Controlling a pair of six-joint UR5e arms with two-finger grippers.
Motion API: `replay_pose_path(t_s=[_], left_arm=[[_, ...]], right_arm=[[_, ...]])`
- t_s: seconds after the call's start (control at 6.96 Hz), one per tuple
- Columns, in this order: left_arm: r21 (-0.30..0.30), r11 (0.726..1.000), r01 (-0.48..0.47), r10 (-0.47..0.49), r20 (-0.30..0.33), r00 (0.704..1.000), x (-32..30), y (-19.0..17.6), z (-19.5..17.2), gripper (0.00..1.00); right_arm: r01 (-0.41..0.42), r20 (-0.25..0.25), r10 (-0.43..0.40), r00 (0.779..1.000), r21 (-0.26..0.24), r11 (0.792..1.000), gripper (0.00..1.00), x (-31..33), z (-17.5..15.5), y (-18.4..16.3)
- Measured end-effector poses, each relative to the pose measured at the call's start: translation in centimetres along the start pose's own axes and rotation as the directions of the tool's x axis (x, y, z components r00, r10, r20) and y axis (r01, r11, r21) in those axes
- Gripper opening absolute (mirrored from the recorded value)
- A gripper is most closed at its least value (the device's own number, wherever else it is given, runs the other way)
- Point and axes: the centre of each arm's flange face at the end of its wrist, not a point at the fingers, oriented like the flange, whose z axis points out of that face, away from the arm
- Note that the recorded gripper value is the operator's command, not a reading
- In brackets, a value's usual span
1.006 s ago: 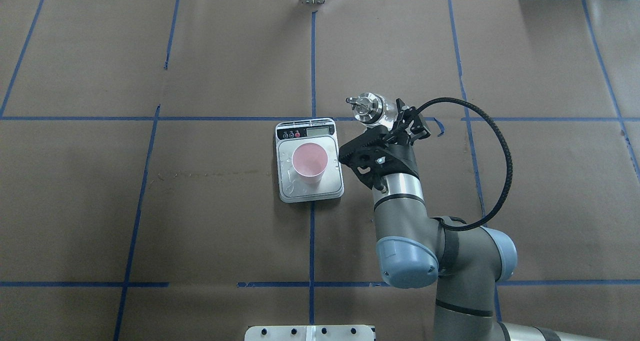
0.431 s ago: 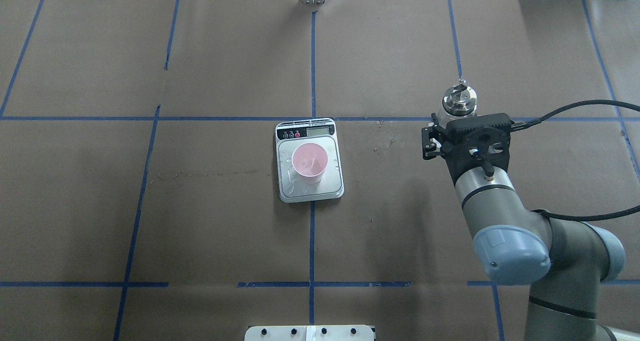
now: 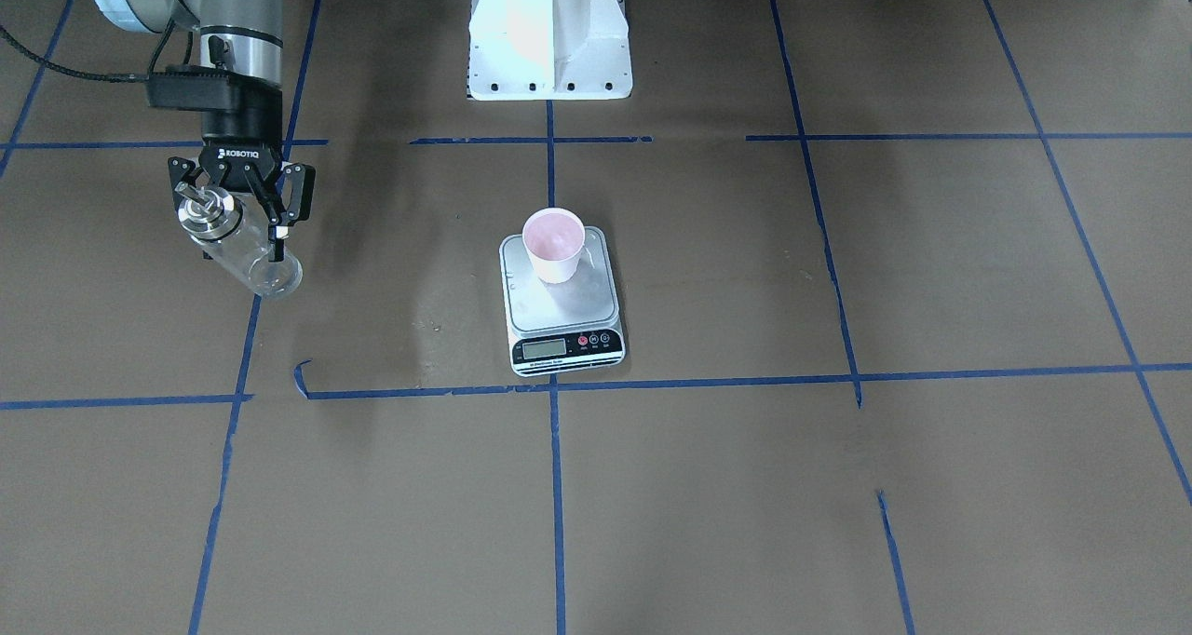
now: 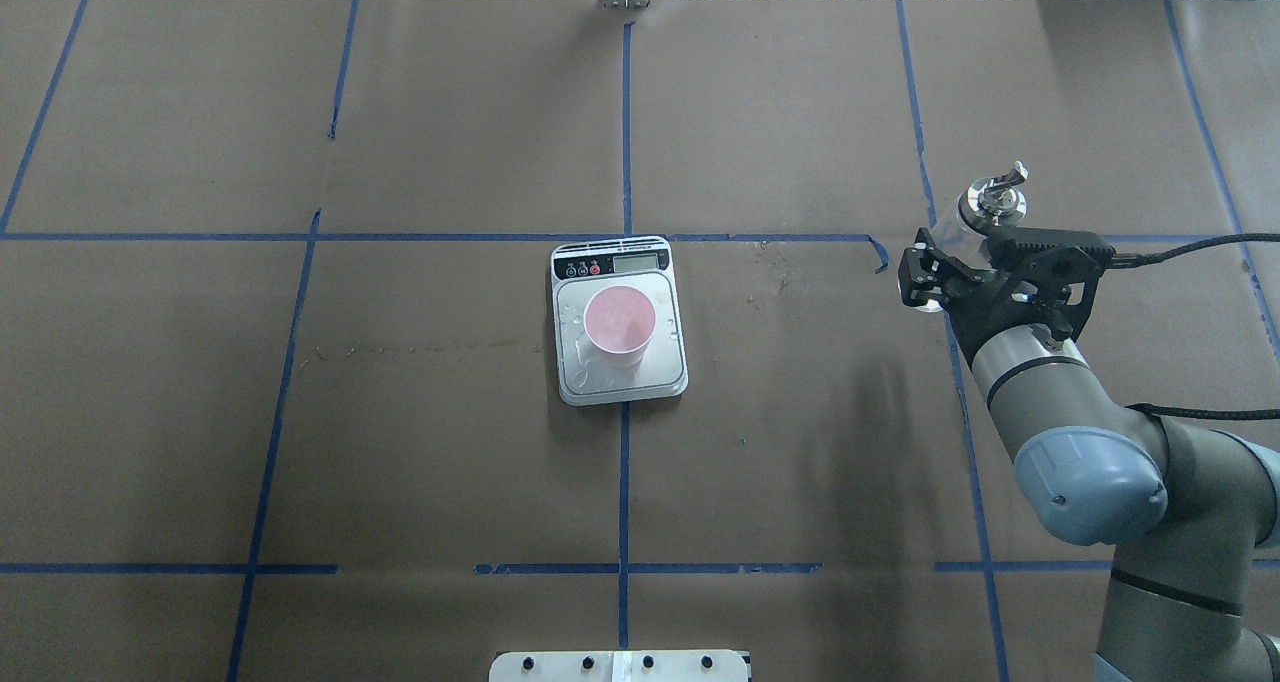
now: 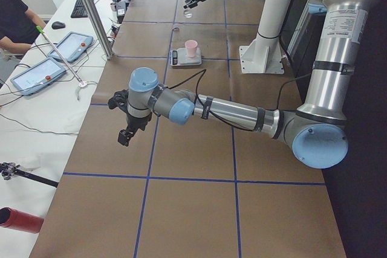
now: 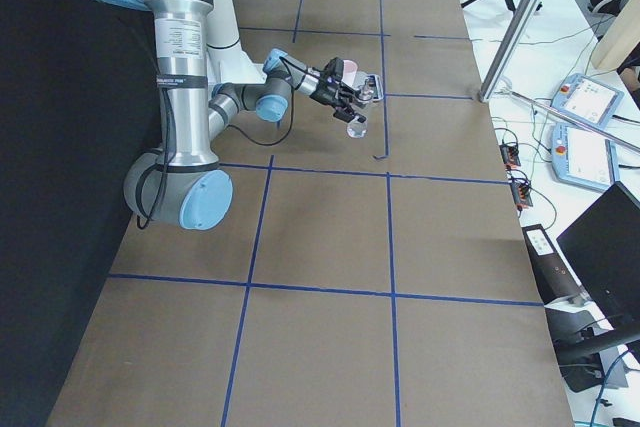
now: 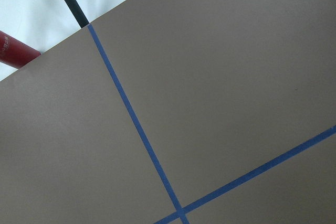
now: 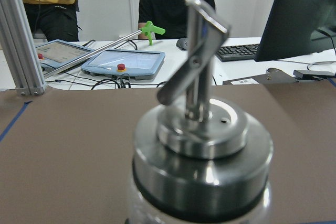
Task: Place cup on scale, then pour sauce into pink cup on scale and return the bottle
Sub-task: 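Tilt the bottle upright and carry it back with the right gripper, then lower the sauce bottle to its spot and open the right gripper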
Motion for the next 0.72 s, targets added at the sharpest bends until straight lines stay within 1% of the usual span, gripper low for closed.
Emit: replay_pose_path(t_s=[0.14, 0.29, 0.57, 0.72], left_arm=[[0.004, 1.0, -0.003, 0.003, 0.001, 1.0, 0.1, -0.1, -0.2, 1.0], [0.006, 1.0, -0.004, 0.004, 0.002, 1.0, 0.2, -0.2, -0.3, 1.0], [0.008, 1.0, -0.006, 0.006, 0.002, 1.0, 0.2, -0.3, -0.4, 1.0], [0.009, 1.0, -0.007, 0.007, 0.002, 1.0, 0.2, -0.3, -0.4, 1.0]], right_arm=[[-0.022, -0.018, 0.022, 1.0, -0.002, 1.0, 0.0, 1.2, 1.3, 1.3], [-0.015, -0.041, 0.015, 0.999, -0.001, 1.0, 0.0, 2.3, 2.3, 2.5], [0.014, -0.087, -0.012, 0.996, 0.017, 1.0, 0.0, 4.2, 4.2, 4.6], [0.004, -0.081, -0.002, 0.997, 0.026, 1.0, 0.0, 4.6, 4.6, 5.0]])
